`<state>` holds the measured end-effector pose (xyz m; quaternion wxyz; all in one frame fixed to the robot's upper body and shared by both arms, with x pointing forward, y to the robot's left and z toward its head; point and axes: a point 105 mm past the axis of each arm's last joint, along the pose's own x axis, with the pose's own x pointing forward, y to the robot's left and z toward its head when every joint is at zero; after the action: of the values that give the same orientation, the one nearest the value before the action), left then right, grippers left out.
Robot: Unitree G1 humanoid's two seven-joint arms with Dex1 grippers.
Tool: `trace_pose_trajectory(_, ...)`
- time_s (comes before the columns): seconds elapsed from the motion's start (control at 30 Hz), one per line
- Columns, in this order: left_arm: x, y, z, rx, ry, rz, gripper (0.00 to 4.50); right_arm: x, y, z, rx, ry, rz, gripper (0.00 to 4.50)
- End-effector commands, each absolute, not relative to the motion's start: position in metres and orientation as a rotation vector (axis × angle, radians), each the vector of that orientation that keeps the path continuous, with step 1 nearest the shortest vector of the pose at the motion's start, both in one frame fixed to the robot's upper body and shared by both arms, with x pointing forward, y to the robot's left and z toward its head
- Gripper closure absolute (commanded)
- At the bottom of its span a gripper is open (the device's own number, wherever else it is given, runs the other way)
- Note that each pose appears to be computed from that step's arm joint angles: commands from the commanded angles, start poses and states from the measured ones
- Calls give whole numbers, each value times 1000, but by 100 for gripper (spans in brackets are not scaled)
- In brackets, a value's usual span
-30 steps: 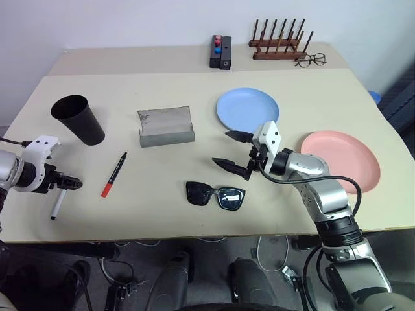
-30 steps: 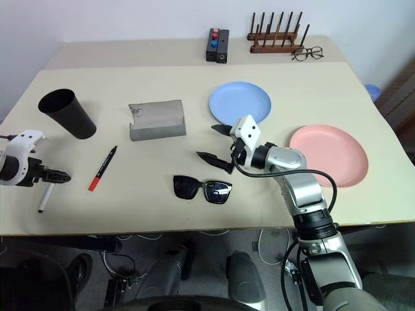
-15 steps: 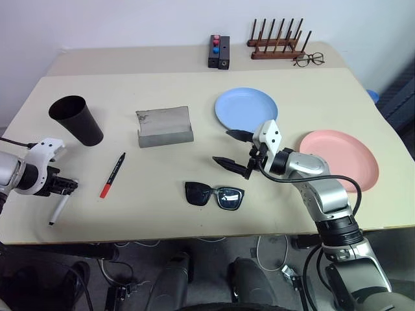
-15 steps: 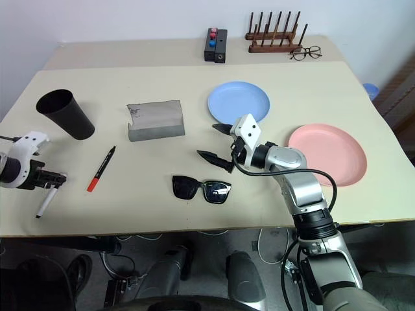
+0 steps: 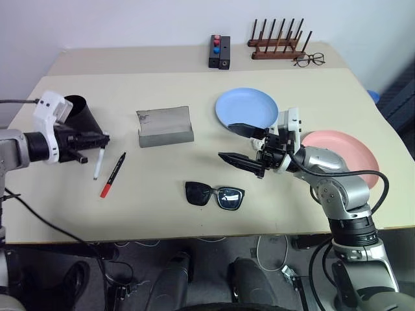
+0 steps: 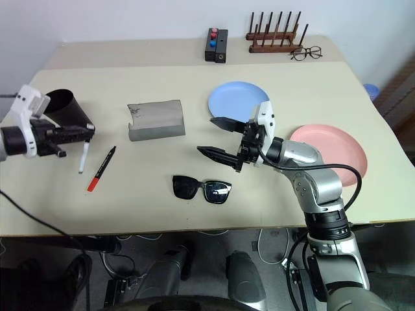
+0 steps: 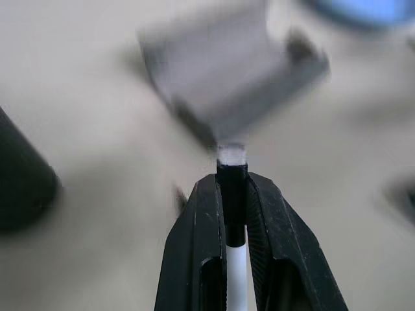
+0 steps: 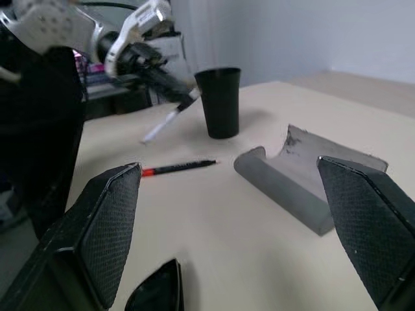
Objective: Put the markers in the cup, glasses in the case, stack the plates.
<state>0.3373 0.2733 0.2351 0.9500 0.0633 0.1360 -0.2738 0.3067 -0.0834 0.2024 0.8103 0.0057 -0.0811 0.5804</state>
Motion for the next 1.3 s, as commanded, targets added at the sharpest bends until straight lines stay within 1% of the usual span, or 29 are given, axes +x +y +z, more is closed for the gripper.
trace_pose_trajectory(0.03, 347, 281, 297, 122, -27, -488, 445, 309, -82, 226, 43, -292, 1226, 6)
trace_pose_trajectory(0.17, 355, 296, 335, 105, -259, -410, 445, 312, -88, 234, 119, -351, 1177, 6)
trace_pose_trajectory(0.27, 359, 320, 349, 133, -364, -292, 445, 313, -91, 235, 114, -373, 1142, 6)
trace_pose_trajectory(0.4, 359, 343, 346, 246, -404, -209, 445, 317, -91, 229, 59, -369, 1098, 6)
trace_pose_trajectory(0.47, 356, 356, 343, 245, -444, -168, 445, 320, -91, 224, 31, -359, 1081, 6)
trace_pose_trajectory(0.57, 354, 360, 345, 252, -512, -158, 445, 320, -89, 223, 41, -356, 1086, 6)
trace_pose_trajectory(0.63, 355, 363, 346, 214, -551, -146, 445, 320, -87, 223, 29, -351, 1092, 6)
trace_pose_trajectory(0.87, 364, 363, 317, 122, -555, -178, 445, 321, -86, 223, 5, -343, 1095, 6)
trace_pose_trajectory(1.1, 370, 367, 282, 65, -472, -156, 445, 321, -90, 216, -7, -323, 1085, 6)
trace_pose_trajectory(1.3, 371, 369, 262, 32, -428, -140, 445, 323, -93, 212, -13, -310, 1077, 6)
